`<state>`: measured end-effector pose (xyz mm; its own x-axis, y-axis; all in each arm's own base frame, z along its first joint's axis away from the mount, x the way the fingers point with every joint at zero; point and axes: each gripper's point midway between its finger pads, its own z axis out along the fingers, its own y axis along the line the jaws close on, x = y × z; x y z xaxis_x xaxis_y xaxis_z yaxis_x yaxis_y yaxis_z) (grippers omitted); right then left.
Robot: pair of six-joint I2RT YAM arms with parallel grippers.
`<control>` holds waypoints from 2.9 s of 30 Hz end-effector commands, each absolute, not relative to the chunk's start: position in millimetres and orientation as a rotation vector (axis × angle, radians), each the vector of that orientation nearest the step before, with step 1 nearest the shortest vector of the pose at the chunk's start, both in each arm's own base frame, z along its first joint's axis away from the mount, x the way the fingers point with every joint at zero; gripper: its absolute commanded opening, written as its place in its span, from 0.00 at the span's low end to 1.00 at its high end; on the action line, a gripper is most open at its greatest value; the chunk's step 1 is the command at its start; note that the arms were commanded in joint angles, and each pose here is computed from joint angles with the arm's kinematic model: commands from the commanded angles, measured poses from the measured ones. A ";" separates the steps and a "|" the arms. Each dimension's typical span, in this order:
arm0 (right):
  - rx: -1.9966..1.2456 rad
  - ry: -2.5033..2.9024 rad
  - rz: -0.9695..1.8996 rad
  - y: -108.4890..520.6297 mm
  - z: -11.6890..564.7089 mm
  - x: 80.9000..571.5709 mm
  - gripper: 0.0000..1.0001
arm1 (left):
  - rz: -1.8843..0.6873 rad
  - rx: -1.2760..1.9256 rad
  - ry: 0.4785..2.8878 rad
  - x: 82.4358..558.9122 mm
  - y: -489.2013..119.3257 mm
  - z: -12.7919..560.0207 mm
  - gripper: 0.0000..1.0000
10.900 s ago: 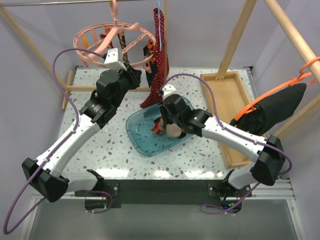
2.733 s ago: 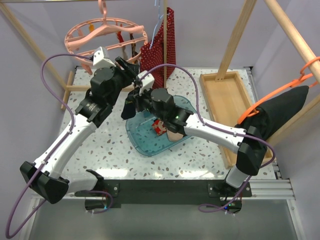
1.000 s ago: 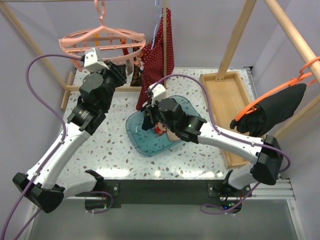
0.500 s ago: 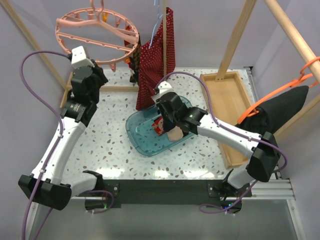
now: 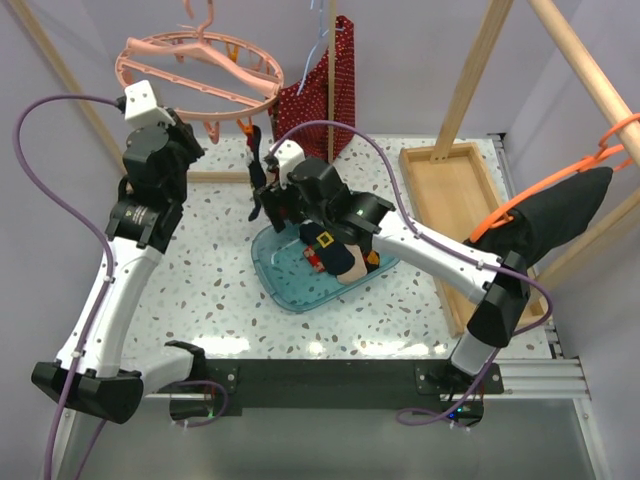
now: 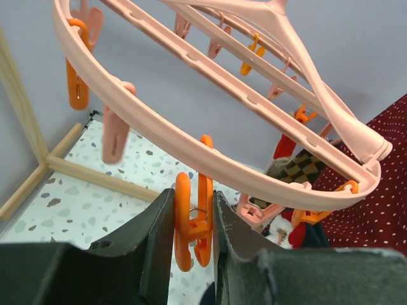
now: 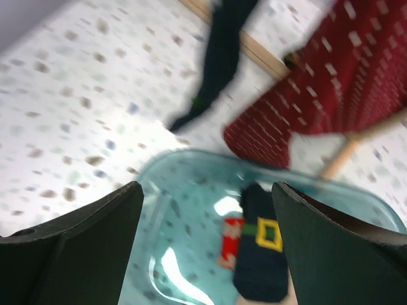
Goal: Remove the socks clipped to the hanger
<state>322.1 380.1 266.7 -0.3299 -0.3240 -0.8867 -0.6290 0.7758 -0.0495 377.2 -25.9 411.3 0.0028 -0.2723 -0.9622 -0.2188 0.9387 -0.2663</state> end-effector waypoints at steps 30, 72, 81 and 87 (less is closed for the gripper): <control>-0.530 1.658 0.510 456.3 298.8 416.6 0.70 | -0.044 -0.356 1.485 365.6 -20.1 475.5 0.00; -0.663 1.649 0.768 437.6 340.4 349.2 0.00 | -0.704 -0.006 1.581 327.5 -134.7 447.4 0.59; -0.753 1.558 0.874 443.0 346.0 325.5 0.00 | -0.787 -0.082 1.644 356.2 -172.4 432.8 0.57; -0.756 1.542 0.872 443.2 349.7 325.7 0.00 | -0.729 -0.276 1.634 364.4 -169.1 427.5 0.56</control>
